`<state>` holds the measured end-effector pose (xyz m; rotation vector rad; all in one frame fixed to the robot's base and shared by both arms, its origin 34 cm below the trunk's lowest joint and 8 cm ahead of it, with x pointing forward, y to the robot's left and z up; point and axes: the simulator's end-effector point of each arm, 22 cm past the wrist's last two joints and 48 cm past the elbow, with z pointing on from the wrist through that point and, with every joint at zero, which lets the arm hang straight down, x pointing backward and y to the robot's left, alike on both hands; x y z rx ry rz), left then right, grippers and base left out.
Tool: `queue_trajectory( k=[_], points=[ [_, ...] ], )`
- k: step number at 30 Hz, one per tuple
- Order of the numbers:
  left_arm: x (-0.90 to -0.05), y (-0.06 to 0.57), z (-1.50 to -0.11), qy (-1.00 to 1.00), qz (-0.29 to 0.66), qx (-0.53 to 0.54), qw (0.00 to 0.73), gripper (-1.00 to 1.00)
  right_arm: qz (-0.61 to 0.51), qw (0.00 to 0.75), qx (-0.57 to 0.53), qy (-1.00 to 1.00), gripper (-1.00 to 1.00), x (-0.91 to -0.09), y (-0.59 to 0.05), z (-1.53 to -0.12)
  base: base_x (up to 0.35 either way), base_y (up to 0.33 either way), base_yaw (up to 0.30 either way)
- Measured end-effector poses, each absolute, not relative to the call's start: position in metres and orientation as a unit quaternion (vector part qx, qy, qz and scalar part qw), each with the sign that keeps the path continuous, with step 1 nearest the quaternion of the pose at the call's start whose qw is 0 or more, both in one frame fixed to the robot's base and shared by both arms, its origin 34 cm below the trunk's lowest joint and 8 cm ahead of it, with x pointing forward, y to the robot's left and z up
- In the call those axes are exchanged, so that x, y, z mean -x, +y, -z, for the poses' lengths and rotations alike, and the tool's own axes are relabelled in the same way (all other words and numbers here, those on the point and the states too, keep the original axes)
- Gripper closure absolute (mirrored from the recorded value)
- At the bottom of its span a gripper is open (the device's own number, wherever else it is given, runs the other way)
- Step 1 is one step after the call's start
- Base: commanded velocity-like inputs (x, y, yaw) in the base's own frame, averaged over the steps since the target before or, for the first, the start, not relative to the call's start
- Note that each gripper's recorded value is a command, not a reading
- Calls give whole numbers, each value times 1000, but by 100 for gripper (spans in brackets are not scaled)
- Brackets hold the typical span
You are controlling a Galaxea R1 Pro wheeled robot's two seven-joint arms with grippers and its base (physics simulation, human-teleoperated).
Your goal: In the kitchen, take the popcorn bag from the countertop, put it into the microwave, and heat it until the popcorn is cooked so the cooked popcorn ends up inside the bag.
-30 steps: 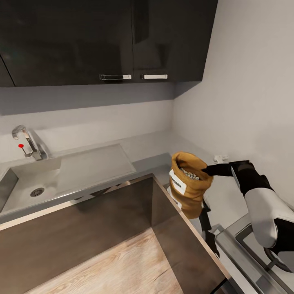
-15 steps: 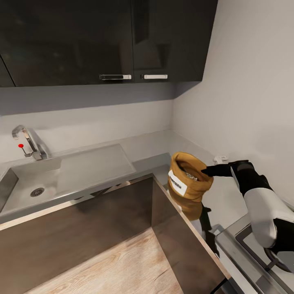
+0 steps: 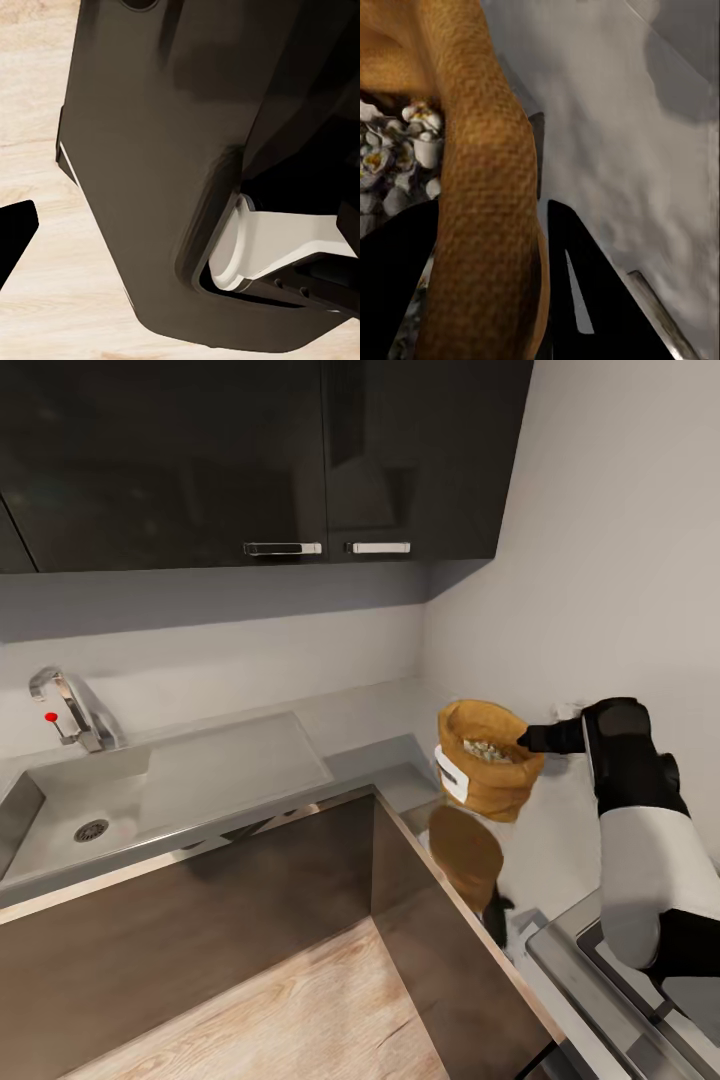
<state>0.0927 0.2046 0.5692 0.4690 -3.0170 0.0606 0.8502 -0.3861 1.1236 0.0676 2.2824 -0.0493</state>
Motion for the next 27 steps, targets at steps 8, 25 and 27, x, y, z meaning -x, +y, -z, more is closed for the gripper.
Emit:
queue_trajectory(
  k=[8, 25, 27],
  points=[
    [-92, 202, -569, -986, -21, -158, 46, -100, 58, 459, -2, 887, 100, -855, -384, -1168, -95, 60, 0],
    [-91, 200, -570, -987, -23, -151, 47, -100, 54, 459, -1, 887, 100, -855, -381, -1168, -222, 249, 0],
    [-92, 200, -570, -987, -23, -151, 46, -100, 54, 459, -1, 887, 100, -855, -381, -1168, -186, 286, 0]
  ],
)
